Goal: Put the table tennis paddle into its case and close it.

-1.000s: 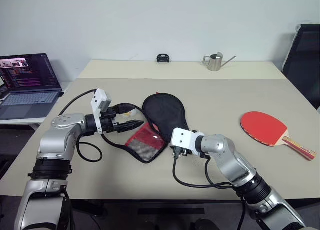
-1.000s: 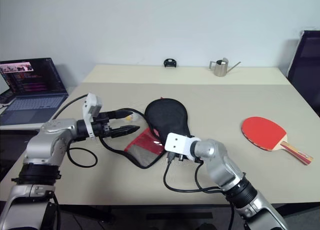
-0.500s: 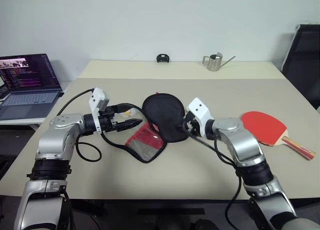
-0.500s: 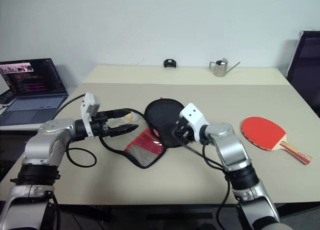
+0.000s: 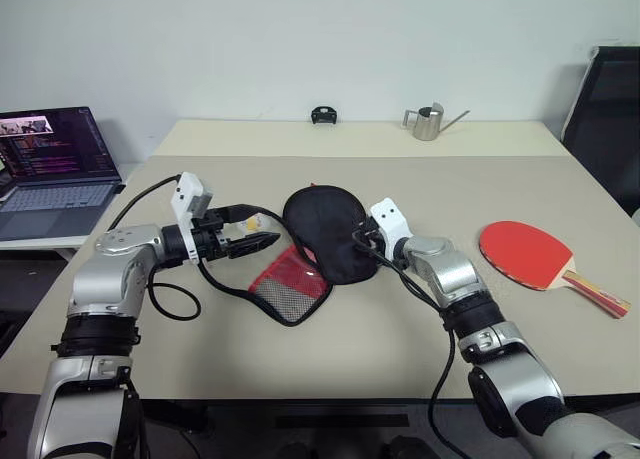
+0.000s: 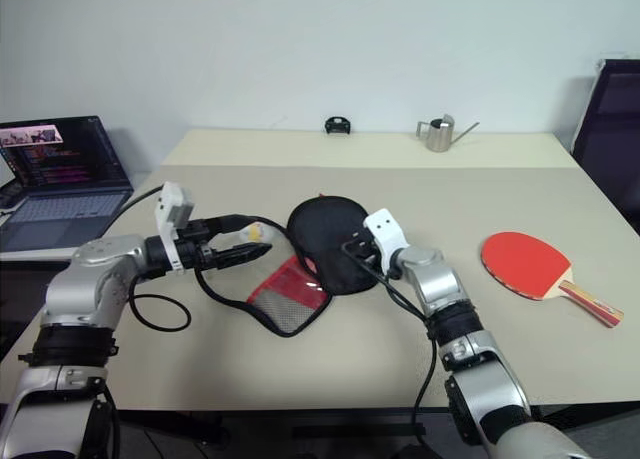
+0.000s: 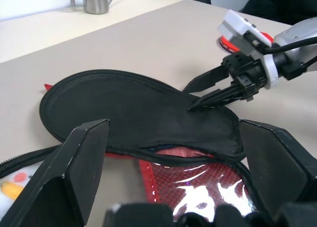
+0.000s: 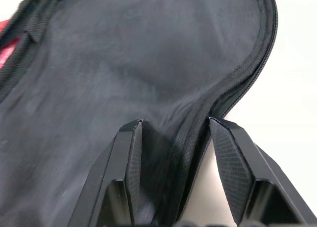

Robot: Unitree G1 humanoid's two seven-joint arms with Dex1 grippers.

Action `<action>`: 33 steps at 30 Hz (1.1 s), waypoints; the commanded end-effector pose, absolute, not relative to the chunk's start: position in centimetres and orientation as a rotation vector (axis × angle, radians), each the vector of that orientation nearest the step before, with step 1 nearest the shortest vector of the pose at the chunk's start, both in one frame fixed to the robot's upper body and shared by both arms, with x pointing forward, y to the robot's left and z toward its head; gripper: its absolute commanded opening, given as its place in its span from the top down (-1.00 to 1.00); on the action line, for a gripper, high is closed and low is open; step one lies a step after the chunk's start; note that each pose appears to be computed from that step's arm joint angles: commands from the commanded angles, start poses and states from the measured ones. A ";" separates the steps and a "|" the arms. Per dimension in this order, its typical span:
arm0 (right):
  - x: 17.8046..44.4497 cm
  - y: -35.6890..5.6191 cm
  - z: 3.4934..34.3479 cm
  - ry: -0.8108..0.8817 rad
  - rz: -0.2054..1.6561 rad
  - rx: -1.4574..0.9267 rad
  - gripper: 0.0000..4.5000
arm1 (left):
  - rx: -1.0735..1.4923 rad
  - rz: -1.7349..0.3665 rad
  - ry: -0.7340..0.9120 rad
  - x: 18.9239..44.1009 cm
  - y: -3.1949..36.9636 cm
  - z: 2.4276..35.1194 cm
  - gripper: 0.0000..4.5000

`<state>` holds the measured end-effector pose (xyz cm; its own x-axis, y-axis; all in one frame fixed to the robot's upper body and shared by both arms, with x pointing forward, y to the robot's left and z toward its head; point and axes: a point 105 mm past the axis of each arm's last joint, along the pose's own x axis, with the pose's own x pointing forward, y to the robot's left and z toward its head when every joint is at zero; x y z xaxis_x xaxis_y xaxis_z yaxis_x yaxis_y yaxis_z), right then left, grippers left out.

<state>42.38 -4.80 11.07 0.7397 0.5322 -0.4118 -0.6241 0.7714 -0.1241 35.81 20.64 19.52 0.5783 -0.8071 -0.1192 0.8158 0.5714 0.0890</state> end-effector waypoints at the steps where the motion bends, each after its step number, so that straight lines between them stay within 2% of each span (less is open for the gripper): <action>1: 43.1 -4.5 11.7 0.343 0.637 -0.255 -0.01 | 0.178 -0.937 0.012 35.5 21.1 21.1 -1.00; 10: 42.9 -4.5 8.9 0.461 0.631 -0.242 -0.01 | 0.181 -0.942 0.010 35.3 20.8 20.9 -1.00; 17: 42.6 -4.2 8.1 0.476 0.625 -0.242 0.99 | 0.181 -0.946 -0.002 35.2 20.7 21.2 -1.00; 27: 43.4 -5.2 8.2 0.452 0.476 -0.167 0.99 | 0.185 -0.946 -0.009 35.2 20.7 21.4 -1.00; 33: 45.4 -9.1 10.3 0.385 0.259 -0.079 0.99 | 0.188 -0.960 -0.010 35.4 20.3 21.4 -1.00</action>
